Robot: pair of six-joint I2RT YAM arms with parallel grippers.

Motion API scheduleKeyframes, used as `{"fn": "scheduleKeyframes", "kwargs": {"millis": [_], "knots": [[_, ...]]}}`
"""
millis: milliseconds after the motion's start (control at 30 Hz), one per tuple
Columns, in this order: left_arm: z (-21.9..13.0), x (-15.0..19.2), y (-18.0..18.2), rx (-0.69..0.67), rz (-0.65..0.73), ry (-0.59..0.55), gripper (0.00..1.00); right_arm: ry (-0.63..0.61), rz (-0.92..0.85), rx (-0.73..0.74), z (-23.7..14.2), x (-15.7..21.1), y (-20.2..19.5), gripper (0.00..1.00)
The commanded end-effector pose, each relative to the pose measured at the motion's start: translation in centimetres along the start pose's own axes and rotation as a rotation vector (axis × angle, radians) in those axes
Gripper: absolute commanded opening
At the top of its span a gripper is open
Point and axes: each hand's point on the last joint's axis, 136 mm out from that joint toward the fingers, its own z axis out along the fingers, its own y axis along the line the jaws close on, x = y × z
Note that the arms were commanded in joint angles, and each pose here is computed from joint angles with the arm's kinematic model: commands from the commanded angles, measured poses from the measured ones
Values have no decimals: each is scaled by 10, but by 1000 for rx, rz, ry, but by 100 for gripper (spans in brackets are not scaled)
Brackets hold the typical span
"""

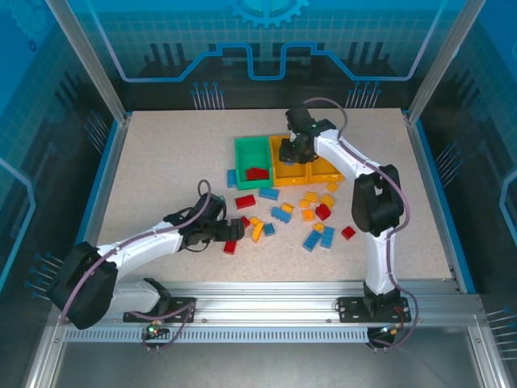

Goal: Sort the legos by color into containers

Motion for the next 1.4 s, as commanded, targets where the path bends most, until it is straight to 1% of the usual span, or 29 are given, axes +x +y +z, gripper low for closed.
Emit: {"fn": "scheduleKeyframes", "kwargs": {"millis": [0,67,167,233,333,400,433,600,700,767,867,933,1033,1100,1200,1300,1367], "knots": [[8,9,-2,-19,-5,35,99,40,-1,39,5,-1,-12,36],[9,8,-4,-25,3,37,99,42,0,50,6,-2,-13,41],[11,8,-7,-30,13,52,96,36,-1,56,4,-2,-14,43],[12,11,-7,-47,24,62,95,32,1,61,2,-3,-17,47],[15,19,-7,-67,41,85,93,29,0,56,-3,-3,-16,60],[18,24,-8,-68,43,100,91,20,6,51,-9,-4,-15,69],[19,26,-9,-70,45,106,89,14,8,45,-13,-5,-14,72],[28,32,-15,-77,55,143,66,-42,16,18,-38,-1,-12,83],[33,33,-11,-116,47,163,51,-65,14,34,-52,8,-20,86],[34,32,-12,-115,38,160,44,-63,0,47,-58,20,-27,86],[30,25,-17,-103,28,140,37,-34,-19,69,-64,50,-39,85],[20,13,-19,-115,38,104,36,5,-18,76,-64,77,-46,85],[-3,-20,-31,-119,83,18,37,90,31,114,-64,127,-62,85],[-19,-50,-42,-99,104,-49,38,126,74,143,-65,159,-71,85],[-35,-96,-54,-63,108,-133,38,162,123,147,-66,196,-73,86],[-40,-145,-63,-39,120,-199,38,190,146,139,-63,225,-70,86],[-34,-172,-69,-20,131,-204,38,208,158,157,-62,238,-75,86]]}}
